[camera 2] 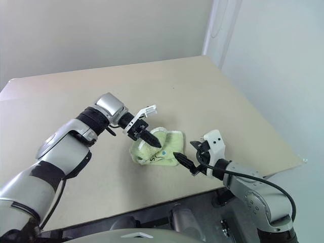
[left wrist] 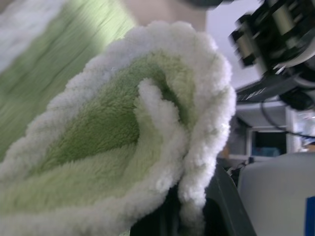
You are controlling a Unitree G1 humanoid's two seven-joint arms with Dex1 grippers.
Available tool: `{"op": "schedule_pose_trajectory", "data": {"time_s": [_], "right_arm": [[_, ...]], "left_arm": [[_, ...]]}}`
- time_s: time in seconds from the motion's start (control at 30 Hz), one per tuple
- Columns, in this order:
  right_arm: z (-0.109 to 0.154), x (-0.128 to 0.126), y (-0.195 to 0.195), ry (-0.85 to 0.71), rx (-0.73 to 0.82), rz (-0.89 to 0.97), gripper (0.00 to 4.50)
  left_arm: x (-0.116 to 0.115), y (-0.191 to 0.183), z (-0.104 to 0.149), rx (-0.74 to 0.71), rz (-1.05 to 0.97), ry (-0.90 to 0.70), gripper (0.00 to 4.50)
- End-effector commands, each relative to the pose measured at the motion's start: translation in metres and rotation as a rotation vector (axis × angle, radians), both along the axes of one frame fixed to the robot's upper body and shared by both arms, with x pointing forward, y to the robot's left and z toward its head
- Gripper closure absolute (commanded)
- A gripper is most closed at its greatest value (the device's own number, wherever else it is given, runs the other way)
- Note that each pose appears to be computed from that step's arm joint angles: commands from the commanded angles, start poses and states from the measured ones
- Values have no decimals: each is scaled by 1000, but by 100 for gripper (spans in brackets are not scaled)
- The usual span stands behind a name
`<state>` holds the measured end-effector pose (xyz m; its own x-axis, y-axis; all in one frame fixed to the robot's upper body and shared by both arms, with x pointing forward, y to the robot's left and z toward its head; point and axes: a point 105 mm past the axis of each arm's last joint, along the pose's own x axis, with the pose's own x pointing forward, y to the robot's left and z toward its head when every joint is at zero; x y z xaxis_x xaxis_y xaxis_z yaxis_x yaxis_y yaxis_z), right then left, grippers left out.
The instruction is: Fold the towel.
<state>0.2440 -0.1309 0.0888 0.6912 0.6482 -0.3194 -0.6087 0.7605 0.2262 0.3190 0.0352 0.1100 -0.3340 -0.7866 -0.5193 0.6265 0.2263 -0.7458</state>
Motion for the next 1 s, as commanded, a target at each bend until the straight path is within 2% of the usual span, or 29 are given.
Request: {"op": "schedule_pose_trajectory", "data": {"time_s": [0.03, 0.3, 0.53, 0.83, 0.87, 1.0], "right_arm": [[17, 0, 0, -70, 9, 5, 0], [15, 3, -3, -68, -13, 4, 0], [12, 2, -3, -71, -31, 6, 0], [10, 3, -4, -85, -52, 4, 0], [10, 3, -4, -86, -53, 3, 0], [9, 3, -2, -85, -52, 8, 0]], "left_arm": [[6, -7, 24, -69, 20, -11, 448], [22, -18, 15, -52, 188, -32, 448], [11, -28, 5, -77, 126, -24, 448], [10, -34, 5, -102, 122, -73, 448], [10, -34, 4, -102, 125, -79, 399], [9, -35, 6, -122, 113, -82, 285]]}}
